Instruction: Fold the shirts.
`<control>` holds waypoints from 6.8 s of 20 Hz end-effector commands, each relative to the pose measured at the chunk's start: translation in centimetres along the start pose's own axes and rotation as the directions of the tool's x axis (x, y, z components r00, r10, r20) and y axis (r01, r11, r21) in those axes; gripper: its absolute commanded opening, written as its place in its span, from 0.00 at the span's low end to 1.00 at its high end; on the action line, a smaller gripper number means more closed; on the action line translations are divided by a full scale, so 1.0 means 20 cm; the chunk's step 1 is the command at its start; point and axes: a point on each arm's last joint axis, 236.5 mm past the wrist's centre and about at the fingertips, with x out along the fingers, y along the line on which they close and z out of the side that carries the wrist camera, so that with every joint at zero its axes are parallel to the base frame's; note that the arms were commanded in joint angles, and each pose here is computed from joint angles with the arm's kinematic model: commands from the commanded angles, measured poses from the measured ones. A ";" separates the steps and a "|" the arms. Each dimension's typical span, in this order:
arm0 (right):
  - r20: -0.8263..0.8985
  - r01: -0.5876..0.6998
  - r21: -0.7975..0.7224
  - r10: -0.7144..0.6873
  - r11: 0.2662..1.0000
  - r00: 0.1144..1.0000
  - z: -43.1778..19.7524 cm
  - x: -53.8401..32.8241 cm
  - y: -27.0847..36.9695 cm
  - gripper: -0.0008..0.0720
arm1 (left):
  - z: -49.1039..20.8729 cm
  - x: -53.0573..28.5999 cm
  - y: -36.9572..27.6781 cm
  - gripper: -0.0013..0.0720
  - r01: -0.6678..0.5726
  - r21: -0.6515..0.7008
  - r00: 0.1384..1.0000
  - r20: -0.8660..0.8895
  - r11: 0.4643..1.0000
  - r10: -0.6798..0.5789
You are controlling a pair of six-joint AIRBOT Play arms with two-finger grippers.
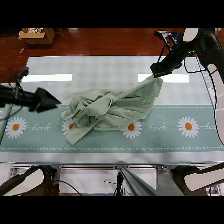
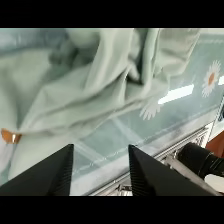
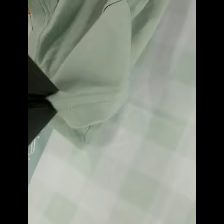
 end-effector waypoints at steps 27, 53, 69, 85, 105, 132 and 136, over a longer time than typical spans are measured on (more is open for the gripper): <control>0.175 0.122 -0.030 -0.115 0.992 0.978 -0.06 -0.54 0.00 0.05 | 0.20 -0.42 -0.93 0.05 -0.108 0.541 0.872 0.454 0.834 -0.182; 0.776 0.292 0.294 -0.406 0.910 0.483 -0.96 -2.15 0.11 0.05 | -0.84 -1.43 -1.50 0.05 -0.436 0.547 0.634 0.750 0.714 -0.187; 0.551 0.122 0.078 -0.145 0.989 0.822 0.54 -0.47 -0.11 0.05 | 0.33 -0.31 -0.37 0.05 -0.183 0.189 0.932 0.347 0.965 0.108; 0.410 0.550 0.230 -0.592 0.803 0.694 0.19 -0.91 -0.73 0.53 | 0.42 0.13 -0.19 0.05 0.034 0.171 0.996 0.079 0.985 -0.049; 0.233 -0.549 0.576 0.521 0.606 0.821 -1.20 0.23 0.54 0.62 | 0.47 0.13 -0.18 0.07 0.010 0.255 0.991 0.126 0.967 -0.043; 0.296 -0.582 0.513 0.506 0.631 0.810 -1.07 0.24 0.64 0.57 | 0.60 0.15 0.68 0.61 -0.086 -0.177 0.977 0.177 0.980 0.118; 0.357 -0.640 0.533 0.538 0.554 0.764 -1.00 0.19 0.68 0.57 | 0.63 0.19 0.72 0.50 -0.094 -0.193 0.977 0.172 0.977 0.128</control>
